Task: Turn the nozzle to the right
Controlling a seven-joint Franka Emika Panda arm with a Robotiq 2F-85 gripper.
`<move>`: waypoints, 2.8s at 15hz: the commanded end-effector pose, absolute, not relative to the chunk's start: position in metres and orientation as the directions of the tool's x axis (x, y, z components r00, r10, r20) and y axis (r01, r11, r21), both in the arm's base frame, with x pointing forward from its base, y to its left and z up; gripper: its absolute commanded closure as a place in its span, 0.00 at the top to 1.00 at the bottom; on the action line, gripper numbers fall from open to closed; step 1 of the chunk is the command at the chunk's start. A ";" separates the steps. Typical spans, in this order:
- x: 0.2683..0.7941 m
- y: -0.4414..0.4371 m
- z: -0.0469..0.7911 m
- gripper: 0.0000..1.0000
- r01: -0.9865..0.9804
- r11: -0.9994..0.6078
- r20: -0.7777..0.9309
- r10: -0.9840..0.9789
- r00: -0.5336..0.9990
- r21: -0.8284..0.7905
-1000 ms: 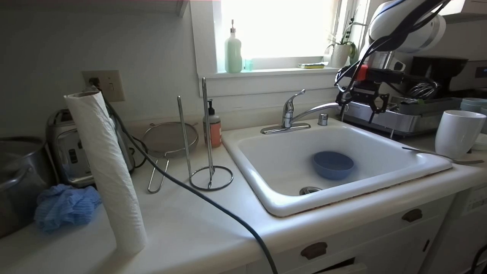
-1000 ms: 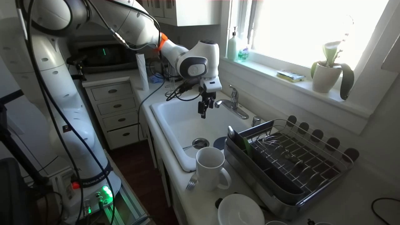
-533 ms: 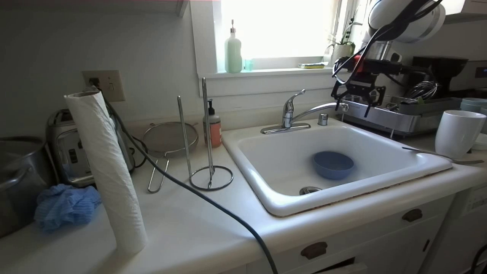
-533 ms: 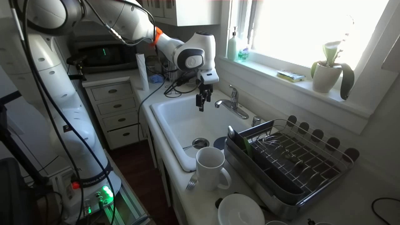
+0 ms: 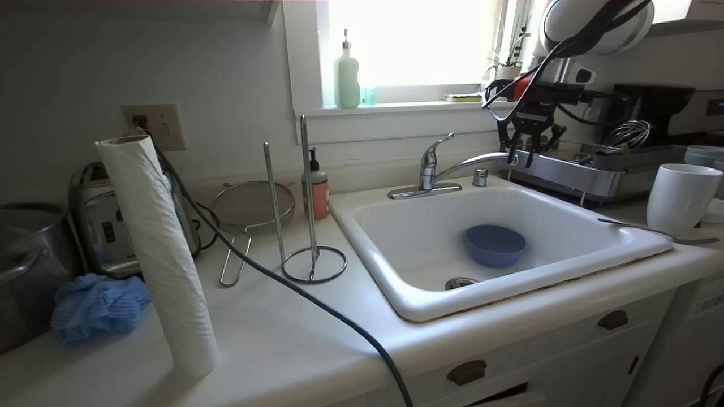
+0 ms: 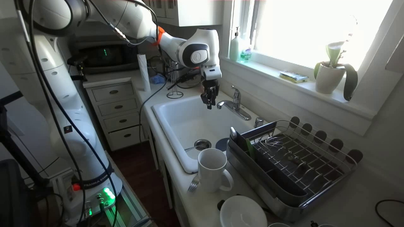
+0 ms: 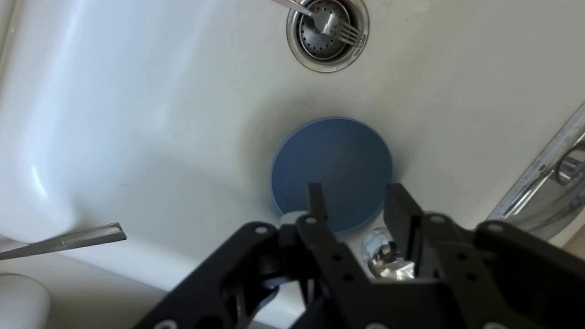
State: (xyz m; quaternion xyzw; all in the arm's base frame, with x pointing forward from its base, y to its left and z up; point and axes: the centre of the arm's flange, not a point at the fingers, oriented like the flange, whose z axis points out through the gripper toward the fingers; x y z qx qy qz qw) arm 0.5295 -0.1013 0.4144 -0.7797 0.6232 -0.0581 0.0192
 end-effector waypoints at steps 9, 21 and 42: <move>0.564 -0.094 0.409 0.00 -0.985 -0.143 0.154 -0.980 0.127 -0.099; 0.572 -0.139 0.409 0.00 -0.985 -0.126 0.259 -0.962 0.092 -0.119; 0.485 -0.003 0.507 0.67 -0.677 -0.703 0.199 -0.647 0.736 0.220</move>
